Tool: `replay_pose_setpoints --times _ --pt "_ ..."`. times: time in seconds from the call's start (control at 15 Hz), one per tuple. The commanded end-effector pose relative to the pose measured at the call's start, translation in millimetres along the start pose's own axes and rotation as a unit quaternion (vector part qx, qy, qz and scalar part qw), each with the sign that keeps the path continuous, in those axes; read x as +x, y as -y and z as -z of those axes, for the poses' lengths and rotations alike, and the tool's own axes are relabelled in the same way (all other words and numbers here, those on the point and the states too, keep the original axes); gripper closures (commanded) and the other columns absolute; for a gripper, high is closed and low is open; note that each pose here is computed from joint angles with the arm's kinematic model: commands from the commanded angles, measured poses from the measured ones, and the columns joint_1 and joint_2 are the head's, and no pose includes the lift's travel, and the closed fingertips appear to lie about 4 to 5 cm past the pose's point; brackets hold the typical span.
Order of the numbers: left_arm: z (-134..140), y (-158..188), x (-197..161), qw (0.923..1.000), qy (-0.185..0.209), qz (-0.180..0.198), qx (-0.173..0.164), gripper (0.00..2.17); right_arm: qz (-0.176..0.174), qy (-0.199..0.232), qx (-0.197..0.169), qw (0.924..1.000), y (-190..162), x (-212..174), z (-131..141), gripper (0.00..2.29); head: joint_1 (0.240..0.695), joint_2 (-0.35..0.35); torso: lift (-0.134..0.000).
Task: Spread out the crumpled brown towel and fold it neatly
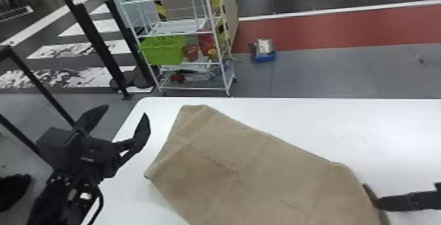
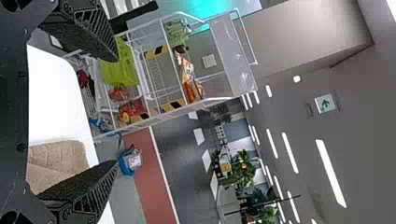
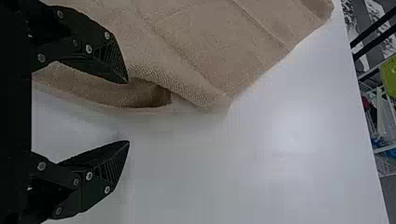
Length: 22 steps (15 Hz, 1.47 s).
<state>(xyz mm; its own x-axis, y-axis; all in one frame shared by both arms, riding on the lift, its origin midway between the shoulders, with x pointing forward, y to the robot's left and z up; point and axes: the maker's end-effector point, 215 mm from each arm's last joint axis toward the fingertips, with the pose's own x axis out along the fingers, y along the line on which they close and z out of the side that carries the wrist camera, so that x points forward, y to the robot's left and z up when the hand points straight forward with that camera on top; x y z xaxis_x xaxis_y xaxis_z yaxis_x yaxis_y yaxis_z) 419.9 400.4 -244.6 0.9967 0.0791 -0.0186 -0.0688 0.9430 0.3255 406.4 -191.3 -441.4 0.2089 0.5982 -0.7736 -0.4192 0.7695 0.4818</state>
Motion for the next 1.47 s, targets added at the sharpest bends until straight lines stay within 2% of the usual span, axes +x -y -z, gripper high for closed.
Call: replay_pose_setpoints --times 0.0,0.13,0.2,0.6,0.73,0.87,0.93,1.0,1.13,1.4 --pt "0.1 -0.1 0.2 1.0 0.0 0.0 0.0 0.12 0.001 -0.003 0.004 1.0 1.7 1.8 2.1 0.51 0.695 0.28 -0.122" --pt "0.1 -0.1 0.2 1.0 0.0 0.0 0.0 0.12 0.002 0.004 0.007 1.0 5.7 -4.1 -2.0 0.51 0.695 0.28 -0.122" --pt "1.0 0.0 0.2 1.0 -0.001 0.0 0.0 0.12 0.007 0.002 0.005 1.0 7.8 -4.6 -1.7 0.64 0.695 0.279 -0.122" --pt "-0.5 -0.2 0.5 1.0 0.001 0.0 0.0 0.12 0.019 -0.016 -0.005 0.9997 7.5 8.5 -2.7 0.65 0.695 0.273 -0.122" --pt "0.5 -1.0 0.4 1.0 0.0 -0.001 0.0 0.12 0.026 -0.02 -0.007 0.9994 7.1 16.5 -7.5 0.92 0.695 0.276 -0.122" --pt "-1.0 -1.7 0.1 1.0 0.002 -0.002 0.0 0.12 0.027 -0.023 -0.009 0.9993 4.7 21.8 -9.9 0.97 0.695 0.279 -0.122" --pt "-0.6 -1.6 -0.1 1.0 0.001 -0.001 0.001 0.13 0.027 -0.023 -0.009 0.9993 3.6 23.0 -10.1 1.21 0.695 0.282 -0.122" --pt "-0.2 -1.9 0.1 1.0 0.001 -0.003 -0.001 0.13 0.029 -0.019 -0.008 0.9994 5.0 21.3 -13.1 1.33 0.695 0.285 -0.122" --pt "-0.6 -1.9 -0.1 1.0 0.001 -0.002 0.001 0.13 0.046 -0.003 0.003 0.9989 18.8 11.6 -20.1 1.33 0.695 0.289 -0.122" --pt "-2.2 -1.8 -0.3 1.0 0.003 -0.002 0.0 0.13 0.063 0.068 0.048 0.9946 59.6 -47.9 -43.4 1.33 0.695 0.244 -0.122"
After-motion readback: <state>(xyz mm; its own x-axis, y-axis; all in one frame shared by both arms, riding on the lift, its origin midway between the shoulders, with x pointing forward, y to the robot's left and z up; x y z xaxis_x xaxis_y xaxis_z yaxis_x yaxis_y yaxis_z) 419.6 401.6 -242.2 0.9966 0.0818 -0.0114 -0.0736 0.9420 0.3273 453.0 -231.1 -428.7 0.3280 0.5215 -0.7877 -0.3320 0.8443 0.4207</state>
